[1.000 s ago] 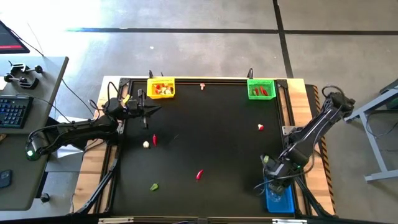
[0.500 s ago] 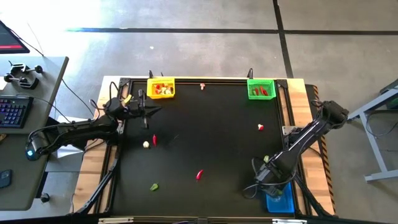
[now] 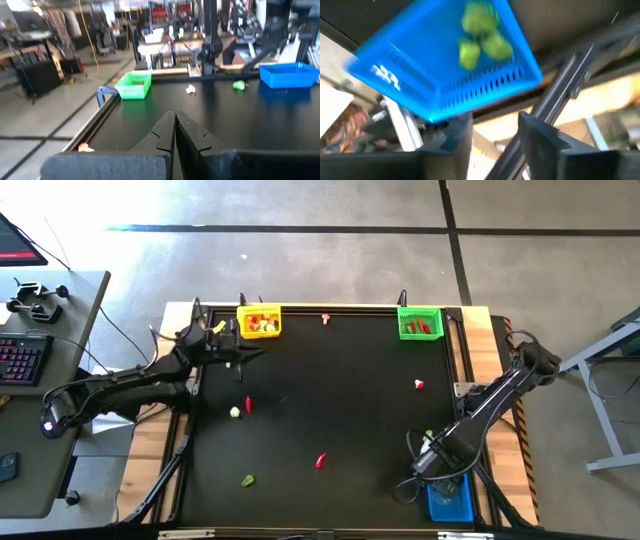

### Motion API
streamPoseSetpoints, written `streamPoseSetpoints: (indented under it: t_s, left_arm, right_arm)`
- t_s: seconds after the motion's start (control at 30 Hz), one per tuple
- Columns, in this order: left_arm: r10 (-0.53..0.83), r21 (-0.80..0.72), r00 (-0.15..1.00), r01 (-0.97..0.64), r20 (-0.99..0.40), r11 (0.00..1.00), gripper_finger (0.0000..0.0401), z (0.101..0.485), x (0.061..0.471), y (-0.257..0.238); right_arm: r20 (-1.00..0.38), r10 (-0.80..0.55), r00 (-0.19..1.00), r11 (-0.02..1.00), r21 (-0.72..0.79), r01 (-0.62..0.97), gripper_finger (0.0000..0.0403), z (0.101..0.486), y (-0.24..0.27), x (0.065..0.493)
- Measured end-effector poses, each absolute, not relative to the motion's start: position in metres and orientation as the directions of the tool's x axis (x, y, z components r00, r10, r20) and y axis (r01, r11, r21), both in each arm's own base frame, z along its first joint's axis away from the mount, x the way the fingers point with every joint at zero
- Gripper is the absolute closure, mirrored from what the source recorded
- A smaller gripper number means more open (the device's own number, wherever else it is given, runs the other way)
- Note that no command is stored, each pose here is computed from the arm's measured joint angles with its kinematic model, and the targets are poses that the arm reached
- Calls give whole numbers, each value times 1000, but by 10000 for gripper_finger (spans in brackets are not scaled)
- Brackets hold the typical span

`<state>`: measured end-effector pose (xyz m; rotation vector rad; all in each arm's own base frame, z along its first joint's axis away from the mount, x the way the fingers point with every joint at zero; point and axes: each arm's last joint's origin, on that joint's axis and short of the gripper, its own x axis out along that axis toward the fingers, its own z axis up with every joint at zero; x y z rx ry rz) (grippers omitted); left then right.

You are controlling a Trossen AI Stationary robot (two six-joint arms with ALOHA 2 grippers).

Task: Sort produce into baskets
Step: Put the red mushroom into the yellow bin

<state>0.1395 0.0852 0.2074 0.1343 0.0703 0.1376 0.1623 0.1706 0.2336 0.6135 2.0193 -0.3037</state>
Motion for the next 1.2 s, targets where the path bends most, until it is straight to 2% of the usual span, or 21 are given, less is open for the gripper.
streamPoseSetpoints:
  t_s: [0.23,0.4,0.5,0.63,0.83,1.0,1.2]
  left_arm:
    - [146,151,980,-125,-137,981,401,220,144,85]
    - [141,149,980,-120,-141,982,401,219,145,85]
    - [141,148,980,-120,-139,982,401,219,145,85]
    - [142,152,981,-121,-134,981,401,220,145,85]
    - [142,153,981,-122,-131,981,401,220,145,85]
    - [142,145,980,-122,-136,982,401,220,145,85]
    - [141,140,979,-121,-144,983,401,219,145,85]
  right_arm:
    - [-984,169,-63,868,118,482,390,251,130,171]
    - [-967,127,221,847,222,482,393,224,83,162]
    - [-946,57,321,805,233,546,400,201,57,151]
    - [-948,-152,279,695,98,712,372,179,28,133]
    - [-920,-319,227,531,25,847,285,168,4,131]
    - [-912,-384,146,387,-15,922,221,158,-13,128]
    - [-911,-389,138,329,2,944,215,153,-22,134]
